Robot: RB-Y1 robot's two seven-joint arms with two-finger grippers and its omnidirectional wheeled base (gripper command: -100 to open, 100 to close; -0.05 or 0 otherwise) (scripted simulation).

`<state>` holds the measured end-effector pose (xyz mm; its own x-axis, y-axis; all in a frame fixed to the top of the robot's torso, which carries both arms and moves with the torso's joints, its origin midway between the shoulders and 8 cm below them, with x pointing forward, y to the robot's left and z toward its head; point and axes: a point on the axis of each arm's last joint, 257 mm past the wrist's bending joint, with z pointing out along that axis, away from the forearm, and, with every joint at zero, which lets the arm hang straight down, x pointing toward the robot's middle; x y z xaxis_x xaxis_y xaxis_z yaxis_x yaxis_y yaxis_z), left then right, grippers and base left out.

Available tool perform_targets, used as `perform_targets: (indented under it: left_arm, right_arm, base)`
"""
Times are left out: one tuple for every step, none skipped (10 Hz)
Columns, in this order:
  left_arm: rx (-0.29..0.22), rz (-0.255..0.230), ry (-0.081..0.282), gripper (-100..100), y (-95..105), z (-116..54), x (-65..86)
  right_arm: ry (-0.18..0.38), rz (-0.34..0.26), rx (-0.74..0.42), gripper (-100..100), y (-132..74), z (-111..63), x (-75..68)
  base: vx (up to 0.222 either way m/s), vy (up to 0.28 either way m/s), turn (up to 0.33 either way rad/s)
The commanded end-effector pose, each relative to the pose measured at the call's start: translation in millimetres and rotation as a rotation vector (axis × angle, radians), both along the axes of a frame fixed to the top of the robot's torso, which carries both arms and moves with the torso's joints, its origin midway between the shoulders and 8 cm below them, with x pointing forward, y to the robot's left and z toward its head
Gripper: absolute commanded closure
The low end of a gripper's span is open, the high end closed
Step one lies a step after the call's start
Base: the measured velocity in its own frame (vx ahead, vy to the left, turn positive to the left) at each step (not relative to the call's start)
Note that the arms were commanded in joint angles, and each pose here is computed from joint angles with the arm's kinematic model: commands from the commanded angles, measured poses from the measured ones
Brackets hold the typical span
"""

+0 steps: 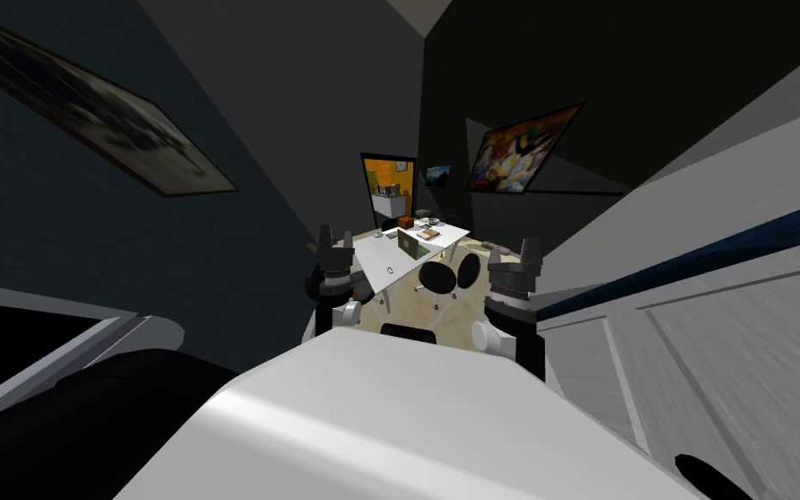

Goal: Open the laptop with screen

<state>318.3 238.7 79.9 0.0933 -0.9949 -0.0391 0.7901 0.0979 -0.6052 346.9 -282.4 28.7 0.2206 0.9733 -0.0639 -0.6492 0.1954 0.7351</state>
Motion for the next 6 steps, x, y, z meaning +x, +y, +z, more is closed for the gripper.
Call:
perform_targets:
  left_arm:
    - [0.000, 0.000, 0.000, 0, 0.0, 0.0, 0.0]
    - [0.000, 0.000, 0.000, 0, 0.0, 0.0, 0.0]
    - [0.000, 0.000, 0.000, 0, 0.0, 0.1, 0.0]
    - [0.000, 0.000, 0.000, 0, 0.0, 0.1, -0.1]
    - [0.000, 0.000, 0.000, 0, 0.0, 0.1, -0.1]
    - [0.000, 0.000, 0.000, 0, 0.0, 0.1, -0.1]
  right_arm:
    - [0.000, 0.000, 0.000, 0, 0.0, 0.0, 0.0]
    - [0.000, 0.000, 0.000, 0, 0.0, 0.0, 0.0]
    - [0.000, 0.000, 0.000, 0, 0.0, 0.1, 0.0]
    - [0.000, 0.000, 0.000, 0, 0.0, 0.1, 0.0]
    - [0.000, 0.000, 0.000, 0, 0.0, 0.1, -0.1]
    - [0.000, 0.000, 0.000, 0, 0.0, 0.1, -0.1]
  base:
    - [0.000, 0.000, 0.000]
    - [0.000, 0.000, 0.000]
    - [0.000, 0.000, 0.000]
    - [0.000, 0.000, 0.000]
    - [0.000, 0.000, 0.000]
    - [0.000, 0.000, 0.000]
